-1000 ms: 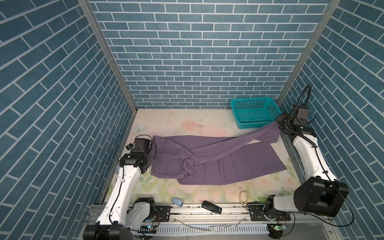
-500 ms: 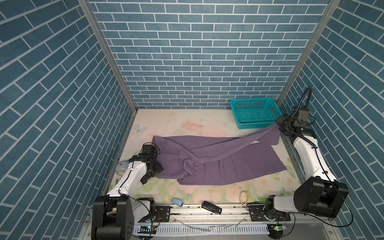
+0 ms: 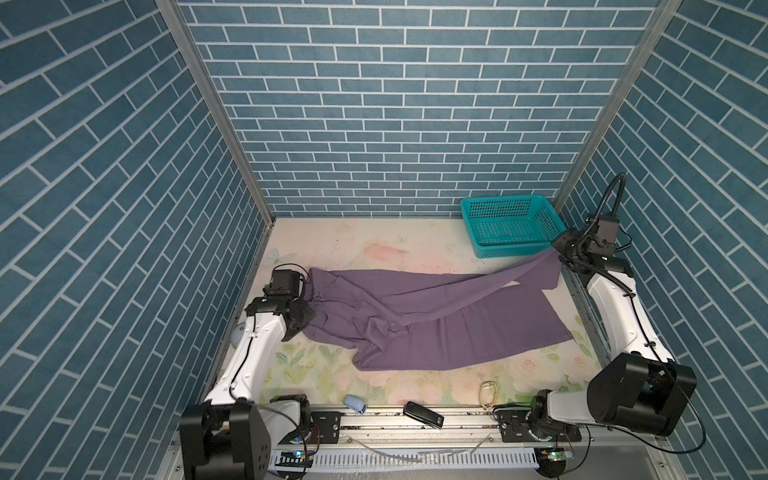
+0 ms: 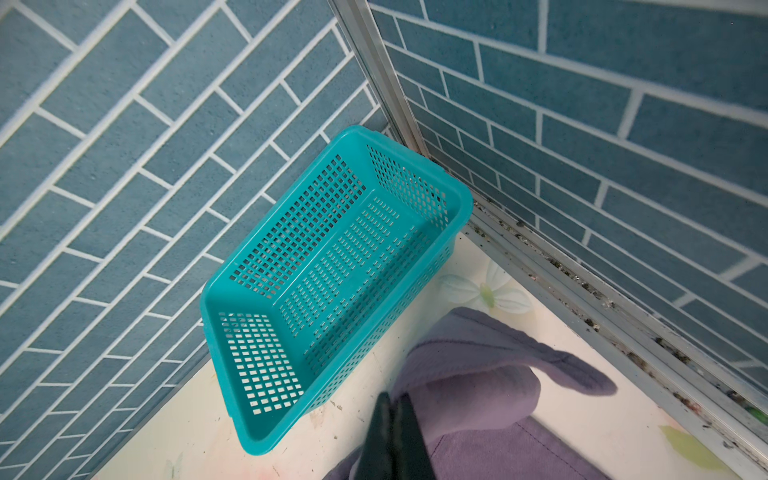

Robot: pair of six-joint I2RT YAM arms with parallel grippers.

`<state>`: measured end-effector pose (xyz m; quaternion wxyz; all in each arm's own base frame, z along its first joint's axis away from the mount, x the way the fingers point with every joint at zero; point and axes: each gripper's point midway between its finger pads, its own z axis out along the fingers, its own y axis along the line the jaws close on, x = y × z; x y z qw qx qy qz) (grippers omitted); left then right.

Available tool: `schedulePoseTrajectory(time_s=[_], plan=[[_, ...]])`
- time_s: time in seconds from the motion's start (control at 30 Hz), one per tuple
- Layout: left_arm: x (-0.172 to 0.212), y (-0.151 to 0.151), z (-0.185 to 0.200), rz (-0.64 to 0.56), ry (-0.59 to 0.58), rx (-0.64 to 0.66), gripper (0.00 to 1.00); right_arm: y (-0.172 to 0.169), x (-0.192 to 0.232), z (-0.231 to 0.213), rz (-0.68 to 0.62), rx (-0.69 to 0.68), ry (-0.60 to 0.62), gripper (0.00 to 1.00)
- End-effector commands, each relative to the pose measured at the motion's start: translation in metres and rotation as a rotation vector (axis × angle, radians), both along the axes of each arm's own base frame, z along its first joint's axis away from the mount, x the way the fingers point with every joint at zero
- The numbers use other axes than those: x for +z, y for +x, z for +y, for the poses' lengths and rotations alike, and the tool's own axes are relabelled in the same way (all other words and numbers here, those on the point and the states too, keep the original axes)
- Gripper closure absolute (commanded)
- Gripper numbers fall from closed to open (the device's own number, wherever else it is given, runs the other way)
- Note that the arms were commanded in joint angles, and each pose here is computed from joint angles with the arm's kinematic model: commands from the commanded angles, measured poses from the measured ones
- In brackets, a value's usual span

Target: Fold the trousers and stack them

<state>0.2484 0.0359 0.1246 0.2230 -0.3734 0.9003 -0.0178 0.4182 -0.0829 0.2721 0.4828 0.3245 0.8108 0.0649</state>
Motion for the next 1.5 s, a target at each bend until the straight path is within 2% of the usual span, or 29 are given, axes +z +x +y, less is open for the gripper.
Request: schedulePoseTrajectory(time_s=[0.0, 0.07, 0.1, 0.17, 0.2, 0.3, 0.43, 0.53, 0.63, 0.8, 1.03, 1.2, 1.3, 1.47], plan=[[0.010, -0.032, 0.025, 0.043, 0.073, 0.088, 1.00, -0.001, -0.005, -0.005, -0.010, -0.027, 0.013, 1.00], [0.006, -0.044, 0.030, 0.045, 0.067, 0.127, 1.00, 0.000, -0.009, -0.004, -0.005, -0.025, 0.019, 1.00], [0.001, -0.051, 0.031, 0.057, 0.060, 0.143, 0.97, 0.000, -0.013, -0.004, -0.001, -0.024, 0.023, 1.00], [-0.009, -0.062, 0.031, 0.080, 0.043, 0.168, 0.58, 0.000, -0.016, -0.003, 0.002, -0.024, 0.030, 1.00], [-0.012, -0.067, 0.031, 0.088, 0.035, 0.181, 0.51, 0.000, -0.017, -0.003, 0.004, -0.022, 0.031, 1.00], [-0.014, -0.072, 0.029, 0.064, 0.011, 0.211, 0.43, -0.001, -0.016, -0.004, 0.005, -0.021, 0.028, 1.00], [0.010, -0.054, 0.026, -0.052, -0.018, 0.197, 0.34, -0.003, -0.013, -0.005, 0.002, -0.023, 0.014, 1.00], [0.018, -0.030, 0.019, -0.075, -0.063, 0.149, 0.30, -0.004, -0.016, -0.005, 0.005, -0.026, 0.019, 1.00], [0.012, -0.002, 0.007, -0.031, -0.094, 0.074, 0.24, -0.005, -0.022, -0.004, 0.012, -0.027, 0.030, 1.00], [-0.010, 0.040, -0.016, 0.059, -0.051, -0.026, 0.22, -0.010, -0.031, -0.004, 0.021, -0.033, 0.035, 1.00], [-0.036, 0.095, -0.015, 0.112, -0.006, -0.034, 0.13, -0.013, -0.030, -0.003, -0.001, -0.028, 0.032, 1.00], [-0.051, 0.133, -0.011, 0.152, 0.017, -0.044, 0.15, -0.018, -0.031, -0.003, 0.009, -0.025, 0.014, 1.00], [-0.066, 0.146, -0.006, 0.190, 0.005, -0.034, 0.21, -0.022, -0.034, -0.003, 0.012, -0.026, 0.011, 1.00], [-0.086, 0.163, -0.002, 0.229, 0.006, -0.034, 0.22, -0.023, -0.041, -0.001, 0.019, -0.017, 0.014, 1.00]])
